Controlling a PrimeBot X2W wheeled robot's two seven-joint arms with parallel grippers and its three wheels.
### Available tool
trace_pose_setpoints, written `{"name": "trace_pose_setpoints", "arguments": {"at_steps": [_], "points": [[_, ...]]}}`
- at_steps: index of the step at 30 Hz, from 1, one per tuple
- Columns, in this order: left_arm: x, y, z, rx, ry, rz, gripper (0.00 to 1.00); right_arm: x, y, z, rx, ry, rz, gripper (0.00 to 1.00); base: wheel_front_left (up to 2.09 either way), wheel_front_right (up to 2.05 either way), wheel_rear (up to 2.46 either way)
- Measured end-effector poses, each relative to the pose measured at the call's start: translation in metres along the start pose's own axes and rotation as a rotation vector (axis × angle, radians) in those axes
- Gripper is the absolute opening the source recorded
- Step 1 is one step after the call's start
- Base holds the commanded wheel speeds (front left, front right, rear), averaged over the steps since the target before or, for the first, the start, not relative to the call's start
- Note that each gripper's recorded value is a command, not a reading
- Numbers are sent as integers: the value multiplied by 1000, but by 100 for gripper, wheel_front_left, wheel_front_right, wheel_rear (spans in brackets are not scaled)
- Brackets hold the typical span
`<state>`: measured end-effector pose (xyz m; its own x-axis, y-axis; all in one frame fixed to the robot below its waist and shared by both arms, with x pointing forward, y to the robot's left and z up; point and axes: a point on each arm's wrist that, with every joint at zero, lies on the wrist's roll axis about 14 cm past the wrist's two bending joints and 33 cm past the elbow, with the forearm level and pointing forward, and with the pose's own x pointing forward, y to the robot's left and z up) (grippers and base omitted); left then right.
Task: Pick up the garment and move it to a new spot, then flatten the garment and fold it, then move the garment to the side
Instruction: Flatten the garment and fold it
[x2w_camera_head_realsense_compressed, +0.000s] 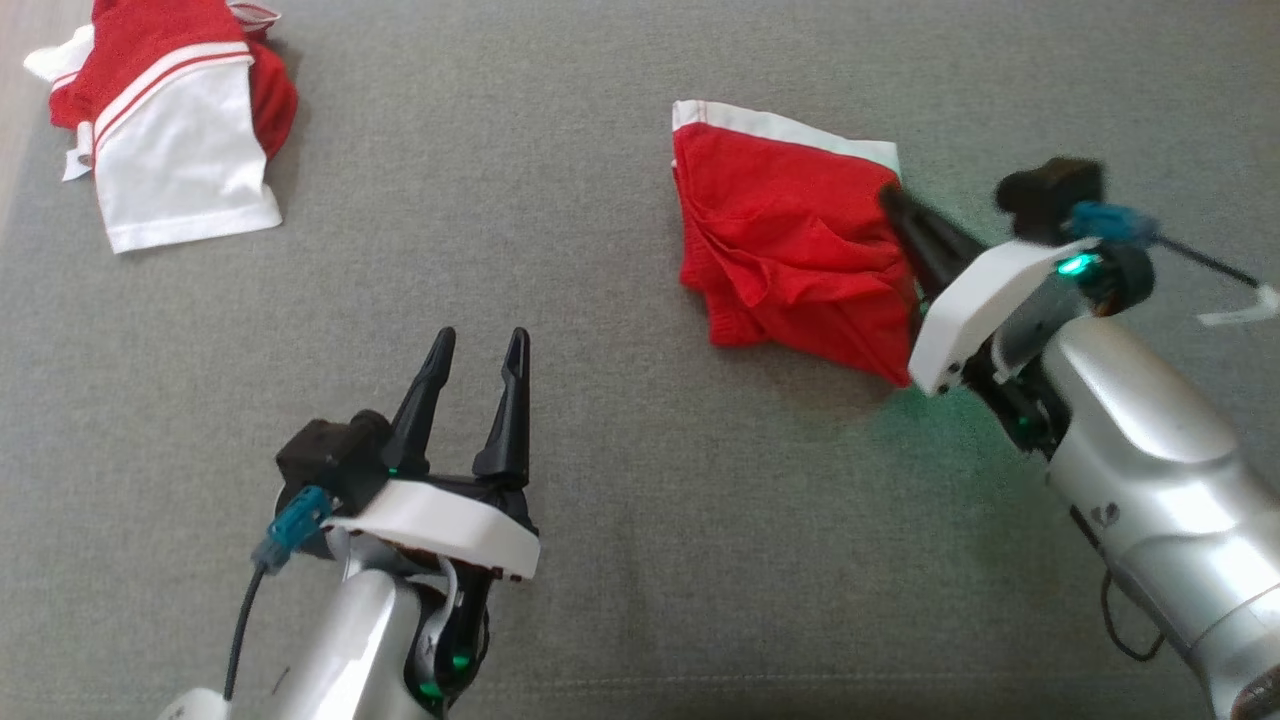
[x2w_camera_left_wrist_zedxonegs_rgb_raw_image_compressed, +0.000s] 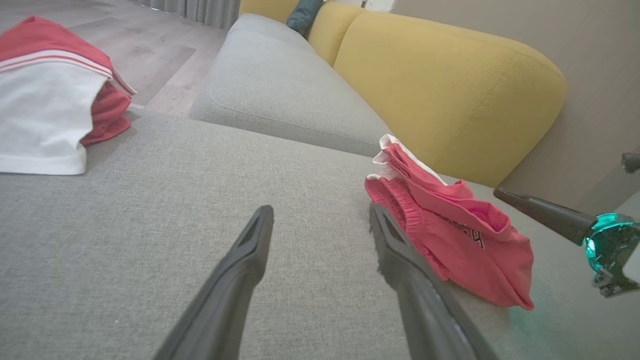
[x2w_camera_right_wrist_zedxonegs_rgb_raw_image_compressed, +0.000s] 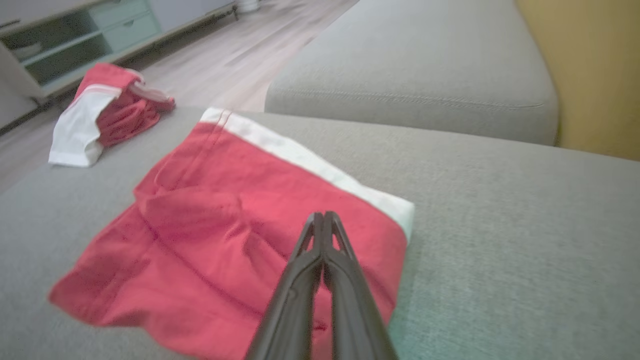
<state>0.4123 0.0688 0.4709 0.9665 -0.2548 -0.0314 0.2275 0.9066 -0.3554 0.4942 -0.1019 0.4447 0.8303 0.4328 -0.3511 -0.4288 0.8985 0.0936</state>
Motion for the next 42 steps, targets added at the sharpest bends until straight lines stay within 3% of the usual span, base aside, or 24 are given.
{"name": "trace_pose_setpoints", "arguments": {"at_steps": [7, 19, 30, 42], "points": [[-2, 7, -1, 1, 3, 20, 100, 4, 14, -29, -101, 138, 65, 0, 0, 0, 0], [-6, 10, 4, -1, -8, 33, 100, -7, 80, -39, -133, 182, 296, 0, 0, 0, 0], [-7, 11, 7, 1, -18, 39, 100, -9, 98, -60, -83, 214, 319, 0, 0, 0, 0], [-5, 15, 15, 4, -41, 57, 100, -6, 113, -47, -1, 96, 314, 0, 0, 0, 0]]}}
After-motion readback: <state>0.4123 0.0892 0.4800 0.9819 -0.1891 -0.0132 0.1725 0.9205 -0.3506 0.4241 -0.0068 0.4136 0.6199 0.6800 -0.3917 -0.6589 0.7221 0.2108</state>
